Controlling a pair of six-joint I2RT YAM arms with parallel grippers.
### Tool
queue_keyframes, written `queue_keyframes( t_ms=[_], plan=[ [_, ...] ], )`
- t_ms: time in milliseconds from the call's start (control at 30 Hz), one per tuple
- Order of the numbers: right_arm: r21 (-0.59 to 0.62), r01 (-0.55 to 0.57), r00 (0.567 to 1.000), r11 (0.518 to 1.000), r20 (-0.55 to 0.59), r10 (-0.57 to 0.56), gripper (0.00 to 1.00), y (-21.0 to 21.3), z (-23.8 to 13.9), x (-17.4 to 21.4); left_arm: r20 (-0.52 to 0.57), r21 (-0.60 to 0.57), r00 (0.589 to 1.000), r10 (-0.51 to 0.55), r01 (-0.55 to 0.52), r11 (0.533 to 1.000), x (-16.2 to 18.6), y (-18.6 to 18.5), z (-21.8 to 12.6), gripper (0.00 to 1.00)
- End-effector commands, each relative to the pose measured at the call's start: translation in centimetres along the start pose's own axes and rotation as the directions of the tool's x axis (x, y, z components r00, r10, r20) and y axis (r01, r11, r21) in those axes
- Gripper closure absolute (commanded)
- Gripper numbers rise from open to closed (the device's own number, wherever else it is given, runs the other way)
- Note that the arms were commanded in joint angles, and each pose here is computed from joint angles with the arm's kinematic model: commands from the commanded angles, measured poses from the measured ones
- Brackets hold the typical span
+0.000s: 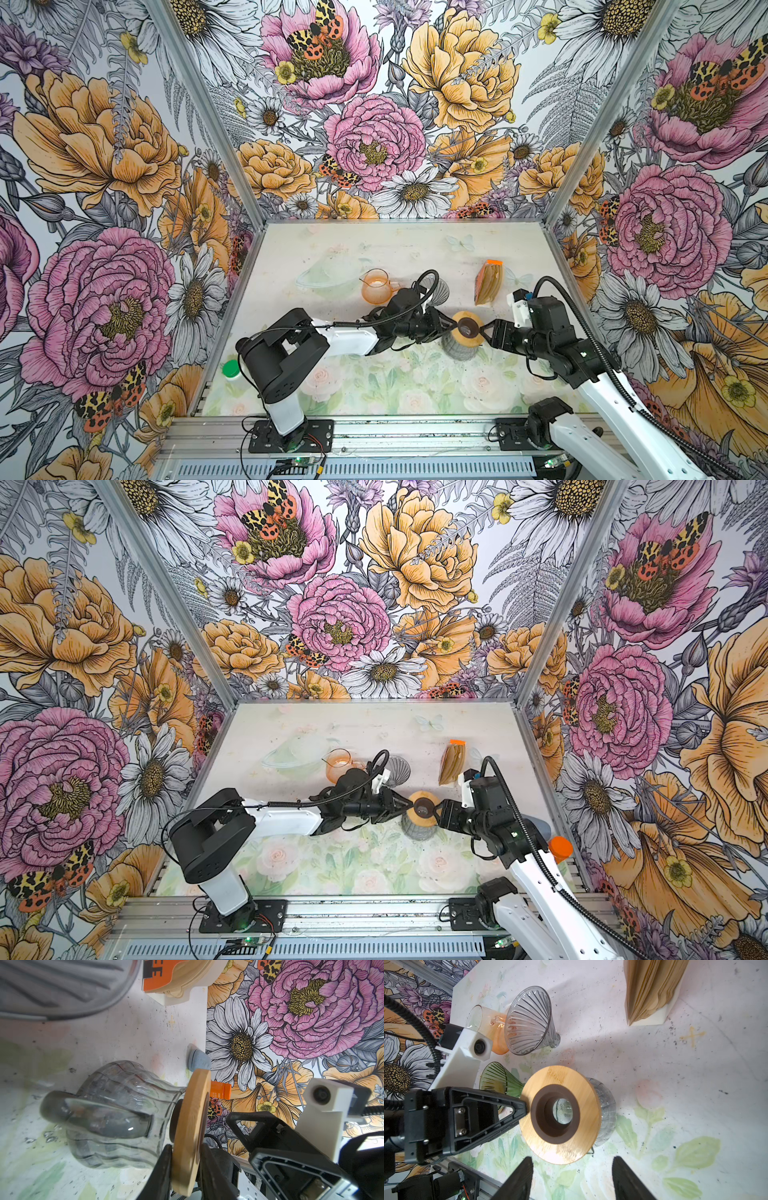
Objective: Place the coffee filter in the dripper
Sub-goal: 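Lower the bamboo ring onto the clear glass pitcher mouth with the left gripper, then move the left gripper to the green dripper while the right reaches the filters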
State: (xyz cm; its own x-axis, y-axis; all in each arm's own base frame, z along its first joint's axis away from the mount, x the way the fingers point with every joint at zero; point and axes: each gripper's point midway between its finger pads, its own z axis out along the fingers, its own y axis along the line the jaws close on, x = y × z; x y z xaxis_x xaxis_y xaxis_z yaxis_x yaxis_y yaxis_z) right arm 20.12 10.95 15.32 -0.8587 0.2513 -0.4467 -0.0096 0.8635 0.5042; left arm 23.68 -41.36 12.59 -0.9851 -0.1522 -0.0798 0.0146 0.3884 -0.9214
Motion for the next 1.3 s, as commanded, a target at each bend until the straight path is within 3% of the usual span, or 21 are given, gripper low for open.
queue_keyframes(
  t_ms=[0,333,567,867,967,1067,1133,1267],
  plan=[
    [0.011,-0.016,0.999,1.000,0.029,0.016,0.38,-0.2,0.5,-0.9,0.048,-0.017,0.998,0.031,-0.030,0.999,-0.9,-0.5,-1.0,0.74],
    [0.013,-0.007,1.000,1.000,0.012,0.007,0.54,-0.2,1.6,-1.3,0.064,-0.061,0.997,0.048,-0.044,0.997,-1.2,-0.4,-2.0,0.74],
    [0.051,-0.009,1.000,0.999,0.027,0.007,0.54,-0.9,1.7,-1.5,0.068,-0.090,0.996,0.065,-0.059,0.994,-1.3,-0.4,-2.5,0.74],
    [0.093,0.028,0.996,0.995,0.085,-0.036,0.53,-1.0,0.9,-3.8,0.104,-0.135,0.969,0.226,-0.212,0.968,-2.3,-2.8,-4.9,0.69],
    [0.113,0.041,0.992,0.993,0.113,-0.054,0.59,-0.9,0.4,-5.2,0.103,-0.152,0.943,0.317,-0.300,0.942,-2.6,-4.4,-6.0,0.65],
    [0.147,0.046,0.989,0.988,0.135,-0.066,0.64,-1.1,0.1,-6.6,0.111,-0.180,0.905,0.411,-0.388,0.904,-3.1,-6.0,-7.4,0.57],
    [0.168,0.055,0.985,0.984,0.153,-0.081,0.65,-1.1,-0.2,-7.7,0.127,-0.188,0.879,0.459,-0.433,0.882,-3.5,-7.0,-8.6,0.47],
    [0.198,0.087,0.978,0.976,0.171,-0.122,0.68,-1.0,-0.6,-9.7,0.199,-0.186,0.831,0.519,-0.488,0.853,-4.3,-8.3,-11.3,0.10]
  ],
)
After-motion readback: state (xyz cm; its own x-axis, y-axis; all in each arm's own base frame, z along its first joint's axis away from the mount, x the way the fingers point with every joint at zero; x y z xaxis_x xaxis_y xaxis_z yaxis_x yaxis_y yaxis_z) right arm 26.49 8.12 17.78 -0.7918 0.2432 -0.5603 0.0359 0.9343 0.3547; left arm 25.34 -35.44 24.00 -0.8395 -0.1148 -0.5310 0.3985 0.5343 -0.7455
